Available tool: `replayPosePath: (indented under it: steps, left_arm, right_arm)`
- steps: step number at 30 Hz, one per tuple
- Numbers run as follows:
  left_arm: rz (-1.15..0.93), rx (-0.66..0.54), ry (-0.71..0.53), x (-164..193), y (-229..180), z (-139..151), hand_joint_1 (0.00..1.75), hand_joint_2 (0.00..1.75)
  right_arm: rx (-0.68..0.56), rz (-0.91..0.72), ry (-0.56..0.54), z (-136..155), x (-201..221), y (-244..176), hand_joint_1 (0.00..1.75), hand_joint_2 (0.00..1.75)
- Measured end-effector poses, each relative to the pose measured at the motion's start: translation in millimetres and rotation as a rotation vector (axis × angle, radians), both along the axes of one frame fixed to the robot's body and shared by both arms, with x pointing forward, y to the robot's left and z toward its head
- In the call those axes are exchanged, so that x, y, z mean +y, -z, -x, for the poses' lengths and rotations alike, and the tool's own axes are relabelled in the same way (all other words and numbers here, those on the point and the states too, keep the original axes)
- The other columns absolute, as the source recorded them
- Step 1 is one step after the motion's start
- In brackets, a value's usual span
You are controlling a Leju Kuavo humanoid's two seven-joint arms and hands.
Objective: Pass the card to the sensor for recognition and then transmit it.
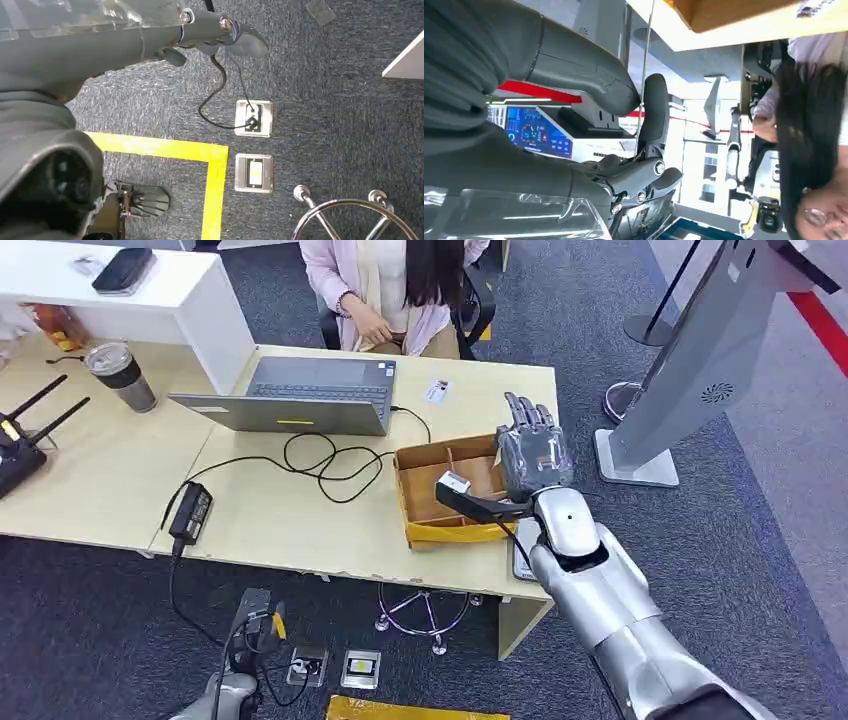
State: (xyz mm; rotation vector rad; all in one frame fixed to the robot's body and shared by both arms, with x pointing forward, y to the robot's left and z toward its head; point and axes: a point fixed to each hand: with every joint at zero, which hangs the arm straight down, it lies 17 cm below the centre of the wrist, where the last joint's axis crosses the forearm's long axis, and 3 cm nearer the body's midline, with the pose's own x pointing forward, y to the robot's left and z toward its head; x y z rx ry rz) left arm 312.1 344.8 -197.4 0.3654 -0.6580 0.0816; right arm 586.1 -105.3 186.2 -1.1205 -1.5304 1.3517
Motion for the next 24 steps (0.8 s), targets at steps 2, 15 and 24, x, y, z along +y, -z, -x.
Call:
replayPosePath:
  steps: [2,15,24]
  left_arm:
    - [0.001,0.0,0.004,-0.6,0.0,-0.3,0.0,0.0]
    - [-0.001,-0.003,0.046,-5.7,-2.2,-6.1,0.0,0.0]
    - [0.016,-0.011,0.068,-15.7,-5.4,-14.1,0.0,0.0]
  right_arm:
    - [-0.007,-0.006,-0.002,-0.2,0.7,-5.2,1.75,1.75]
    - [-0.072,-0.045,0.032,-16.8,-14.9,-47.5,1.75,1.75]
    - [-0.15,-0.025,0.033,-35.9,-20.0,-98.2,1.75,1.75]
